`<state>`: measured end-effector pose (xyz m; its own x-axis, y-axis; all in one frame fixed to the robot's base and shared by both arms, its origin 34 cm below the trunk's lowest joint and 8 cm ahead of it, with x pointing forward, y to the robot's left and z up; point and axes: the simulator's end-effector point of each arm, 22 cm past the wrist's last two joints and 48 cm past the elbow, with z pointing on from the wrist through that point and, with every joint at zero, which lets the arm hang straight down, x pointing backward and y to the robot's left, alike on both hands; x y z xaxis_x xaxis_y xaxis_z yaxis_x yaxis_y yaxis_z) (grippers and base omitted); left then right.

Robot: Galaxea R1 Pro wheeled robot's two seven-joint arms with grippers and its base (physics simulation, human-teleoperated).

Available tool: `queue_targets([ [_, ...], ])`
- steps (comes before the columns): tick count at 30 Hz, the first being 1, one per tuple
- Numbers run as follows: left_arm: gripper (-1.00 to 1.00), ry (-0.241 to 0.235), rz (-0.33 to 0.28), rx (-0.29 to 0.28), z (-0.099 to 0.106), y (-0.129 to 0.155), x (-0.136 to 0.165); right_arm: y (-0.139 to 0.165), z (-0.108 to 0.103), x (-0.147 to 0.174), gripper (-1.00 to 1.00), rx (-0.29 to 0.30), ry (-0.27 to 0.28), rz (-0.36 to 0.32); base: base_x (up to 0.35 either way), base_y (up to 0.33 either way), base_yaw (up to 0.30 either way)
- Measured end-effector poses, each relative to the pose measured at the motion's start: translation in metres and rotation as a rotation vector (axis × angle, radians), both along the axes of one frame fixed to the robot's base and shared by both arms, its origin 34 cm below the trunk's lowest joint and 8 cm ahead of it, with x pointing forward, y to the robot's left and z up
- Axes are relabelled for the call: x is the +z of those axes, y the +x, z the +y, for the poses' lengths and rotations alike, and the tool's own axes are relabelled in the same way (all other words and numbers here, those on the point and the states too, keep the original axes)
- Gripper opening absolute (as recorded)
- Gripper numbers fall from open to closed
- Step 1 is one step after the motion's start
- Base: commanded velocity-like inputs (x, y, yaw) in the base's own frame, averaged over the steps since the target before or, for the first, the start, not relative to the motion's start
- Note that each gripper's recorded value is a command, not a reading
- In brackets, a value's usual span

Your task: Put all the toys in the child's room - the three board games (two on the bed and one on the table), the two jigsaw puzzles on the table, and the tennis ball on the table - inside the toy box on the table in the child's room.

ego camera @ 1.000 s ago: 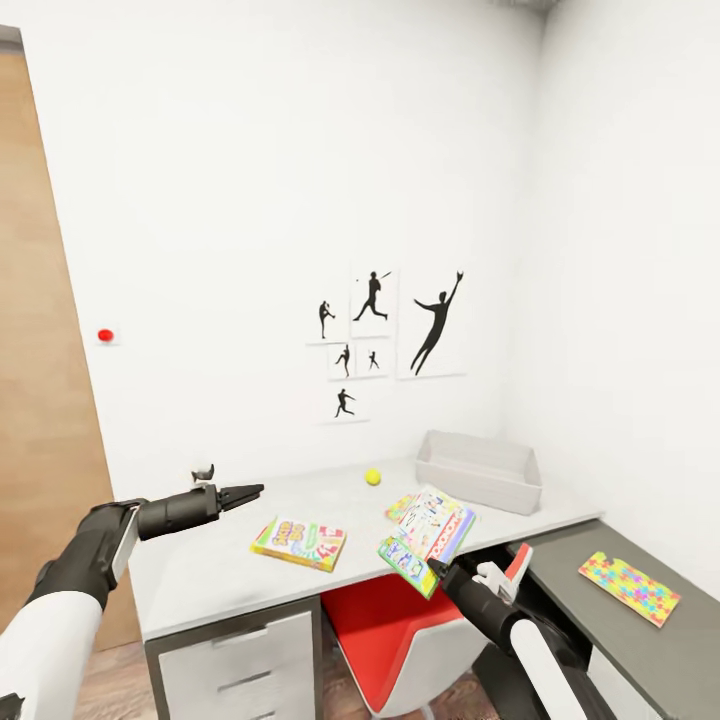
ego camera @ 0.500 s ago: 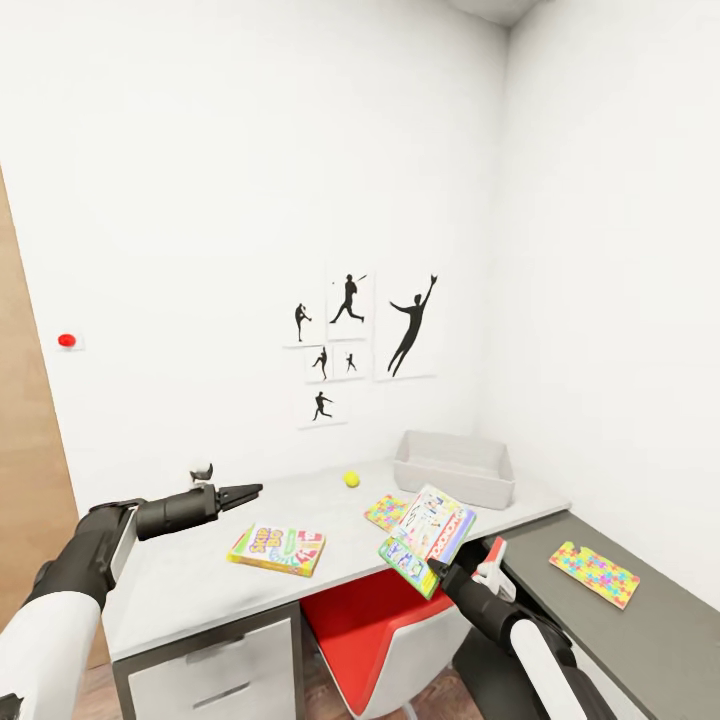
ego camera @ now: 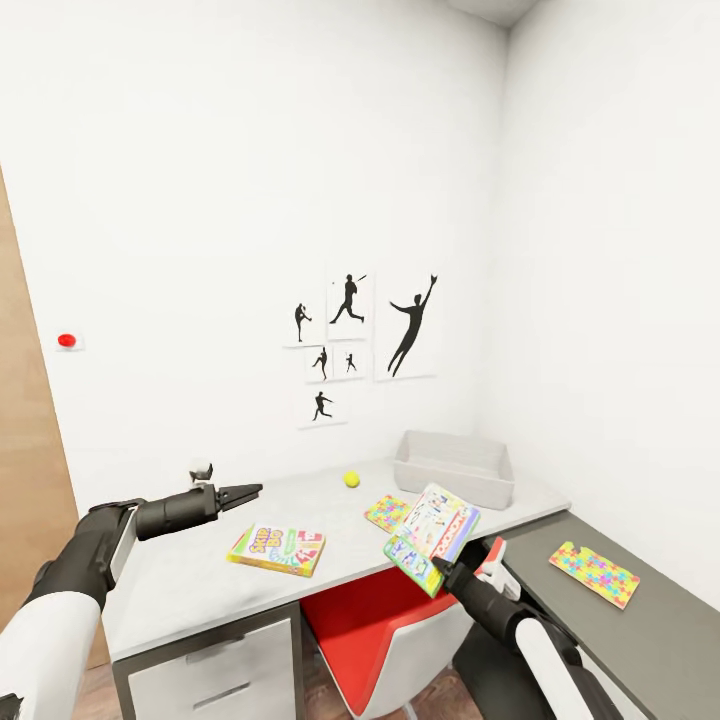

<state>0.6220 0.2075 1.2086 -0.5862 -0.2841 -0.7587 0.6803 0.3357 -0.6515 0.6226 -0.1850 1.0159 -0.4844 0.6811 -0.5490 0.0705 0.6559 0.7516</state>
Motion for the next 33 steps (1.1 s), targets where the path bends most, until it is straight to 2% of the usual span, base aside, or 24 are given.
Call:
queue_targets([
  [12,1.00,0.000,0.000,0.001,0.000,0.000,0.000,0.001,0.001,0.005,-1.00,0.001,0.003,-0.012,0.000,0.000,0.000],
  [27,1.00,0.000,0.020,-0.001,-0.001,0.004,-0.011,0.007,0.003,0.034,-1.00,0.016,0.003,-0.075,0.000,0.000,0.000],
  [30,1.00,0.000,0.025,-0.001,-0.001,0.005,-0.013,0.007,0.007,0.047,-1.00,0.035,0.002,-0.095,0.000,0.000,0.000],
  [33,1.00,0.001,0.029,-0.001,-0.001,0.006,-0.016,0.004,0.012,0.051,-1.00,0.069,0.001,-0.087,0.000,0.000,0.000],
])
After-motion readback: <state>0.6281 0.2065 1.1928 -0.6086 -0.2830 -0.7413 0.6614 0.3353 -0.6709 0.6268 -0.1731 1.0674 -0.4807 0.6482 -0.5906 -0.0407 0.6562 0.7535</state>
